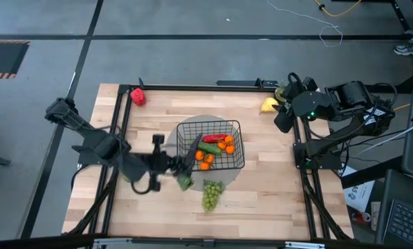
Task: Build produce basket
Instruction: Put the black grapes into the wire basket
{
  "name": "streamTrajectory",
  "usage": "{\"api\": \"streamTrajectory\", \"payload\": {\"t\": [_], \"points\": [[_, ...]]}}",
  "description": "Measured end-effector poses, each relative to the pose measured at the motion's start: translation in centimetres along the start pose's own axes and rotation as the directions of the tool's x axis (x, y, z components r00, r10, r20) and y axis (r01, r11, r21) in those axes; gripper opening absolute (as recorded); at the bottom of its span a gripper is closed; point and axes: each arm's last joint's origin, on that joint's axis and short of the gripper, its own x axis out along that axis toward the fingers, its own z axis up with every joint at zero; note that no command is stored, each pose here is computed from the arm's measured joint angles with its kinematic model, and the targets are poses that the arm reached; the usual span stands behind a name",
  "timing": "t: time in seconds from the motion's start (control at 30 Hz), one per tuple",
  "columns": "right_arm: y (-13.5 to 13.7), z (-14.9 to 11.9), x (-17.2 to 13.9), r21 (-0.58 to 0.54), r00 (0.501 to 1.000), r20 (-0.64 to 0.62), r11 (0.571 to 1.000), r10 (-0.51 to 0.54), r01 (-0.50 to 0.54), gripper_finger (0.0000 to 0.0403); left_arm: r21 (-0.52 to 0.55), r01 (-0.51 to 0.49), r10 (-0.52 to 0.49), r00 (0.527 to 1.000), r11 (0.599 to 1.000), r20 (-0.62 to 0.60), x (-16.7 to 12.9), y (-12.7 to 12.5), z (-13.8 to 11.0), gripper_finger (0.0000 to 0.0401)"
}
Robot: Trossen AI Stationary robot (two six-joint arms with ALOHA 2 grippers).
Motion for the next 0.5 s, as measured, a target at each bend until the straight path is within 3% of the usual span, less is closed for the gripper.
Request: {"api": "streamTrajectory", "payload": {"t": [0.13,0.23,0.37,0.5], "points": [[0.0,0.0,0.0,-0.022,1.0,0.005,1.0,-0.008,0.008,0.0222,-0.135,-0.106,0.11,0.994,0.985,0.024,1.3,3.2,1.3,0.0033],[0.0,0.0,0.0,-0.024,1.0,0.009,1.0,-0.016,0.016,0.0222,-0.219,-0.128,0.131,0.991,0.967,0.003,2.7,5.6,1.2,0.0029],[0.0,0.0,0.0,-0.025,1.0,0.009,1.0,-0.016,0.016,0.0222,-0.276,-0.08,0.078,0.997,0.958,-0.019,4.0,8.3,0.8,0.0032],[-0.1,0.0,0.0,-0.028,1.0,0.009,0.999,-0.015,0.015,0.0222,-0.309,0.017,-0.029,0.999,0.951,-0.035,5.9,9.3,0.4,0.0043]]}}
